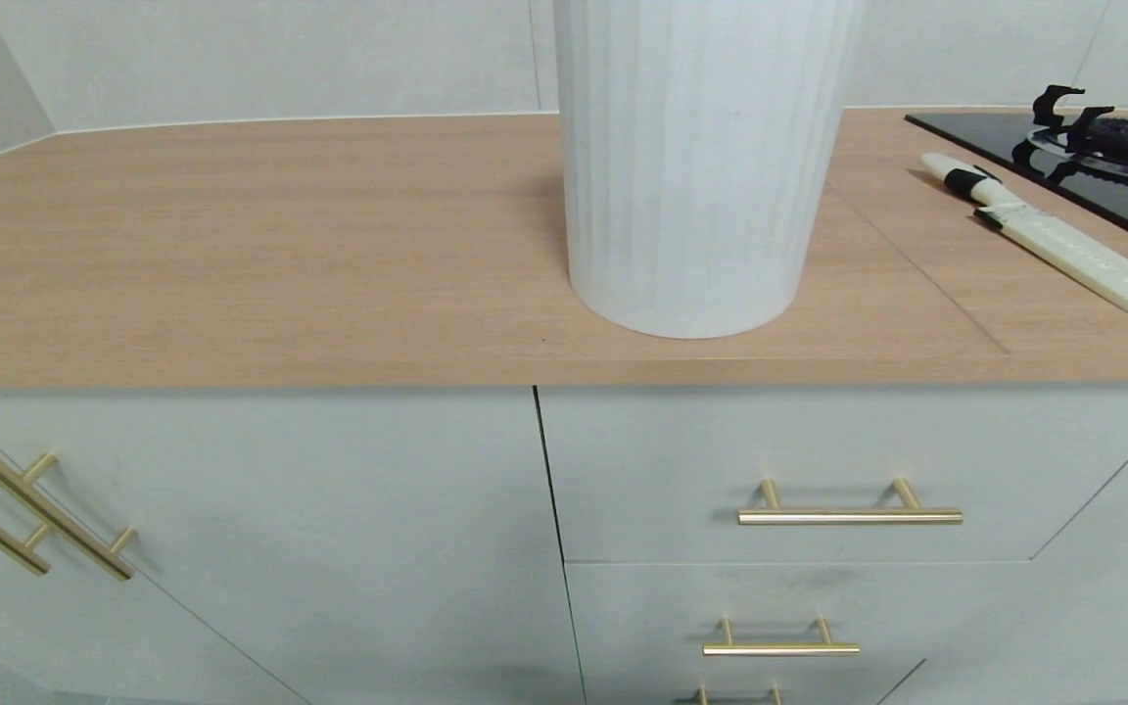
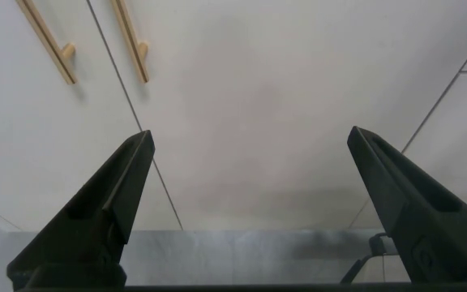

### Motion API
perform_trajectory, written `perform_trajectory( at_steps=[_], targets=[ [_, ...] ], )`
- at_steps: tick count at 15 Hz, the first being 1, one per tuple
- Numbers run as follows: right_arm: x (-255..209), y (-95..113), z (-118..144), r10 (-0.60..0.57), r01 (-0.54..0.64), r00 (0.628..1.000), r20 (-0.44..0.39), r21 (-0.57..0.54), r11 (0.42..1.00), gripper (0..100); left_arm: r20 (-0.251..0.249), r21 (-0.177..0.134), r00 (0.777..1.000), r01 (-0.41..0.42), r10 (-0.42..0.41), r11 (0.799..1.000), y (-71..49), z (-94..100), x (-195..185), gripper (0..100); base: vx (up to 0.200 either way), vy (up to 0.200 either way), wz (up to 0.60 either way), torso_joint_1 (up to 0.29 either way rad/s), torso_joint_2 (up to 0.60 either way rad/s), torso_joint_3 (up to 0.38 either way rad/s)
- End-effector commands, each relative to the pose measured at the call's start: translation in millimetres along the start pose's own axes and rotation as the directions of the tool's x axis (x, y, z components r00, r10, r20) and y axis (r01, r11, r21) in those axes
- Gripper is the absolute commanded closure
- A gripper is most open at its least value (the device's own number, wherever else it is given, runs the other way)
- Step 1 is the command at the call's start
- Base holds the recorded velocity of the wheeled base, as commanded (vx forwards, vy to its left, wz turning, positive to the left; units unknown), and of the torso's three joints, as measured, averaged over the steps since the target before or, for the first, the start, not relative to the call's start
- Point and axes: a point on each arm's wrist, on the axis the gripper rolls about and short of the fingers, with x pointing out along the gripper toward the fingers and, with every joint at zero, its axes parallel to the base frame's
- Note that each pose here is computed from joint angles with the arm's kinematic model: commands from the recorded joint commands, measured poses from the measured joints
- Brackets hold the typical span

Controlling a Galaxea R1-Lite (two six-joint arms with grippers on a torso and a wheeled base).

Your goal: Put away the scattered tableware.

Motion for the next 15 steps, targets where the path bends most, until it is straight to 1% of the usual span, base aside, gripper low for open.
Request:
perform_trajectory(
  at_steps=[1,5,7,10,15],
  targets=[
    [0.1,0.0,0.0,0.000,0.000,1.000,-0.002,-0.001,1.000,0,0.000,0.000,1.000,0.000,0.000,1.000,0.0,0.0,0.0,0,0.000,0.000,0.00,0.080,-0.22,-0.110],
    [0.1,0.0,0.0,0.000,0.000,1.000,-0.002,-0.001,1.000,0,0.000,-0.002,1.000,0.000,0.000,1.000,0.0,0.0,0.0,0,0.000,0.000,0.00,0.160,-0.22,-0.242],
    [0.1,0.0,0.0,0.000,0.000,1.000,-0.002,0.001,1.000,0,0.000,0.000,1.000,0.000,0.000,1.000,0.0,0.0,0.0,0,0.000,0.000,0.00,0.149,-0.64,-0.263],
    [0.1,0.0,0.0,0.000,0.000,1.000,-0.002,0.001,1.000,0,0.000,-0.002,1.000,0.000,0.000,1.000,0.0,0.0,0.0,0,0.000,0.000,0.00,0.049,-0.52,-0.253],
    [0.1,0.0,0.0,0.000,0.000,1.000,-0.002,0.001,1.000,0,0.000,0.000,1.000,0.000,0.000,1.000,0.0,0.0,0.0,0,0.000,0.000,0.00,0.303,-0.47,-0.258]
  ],
)
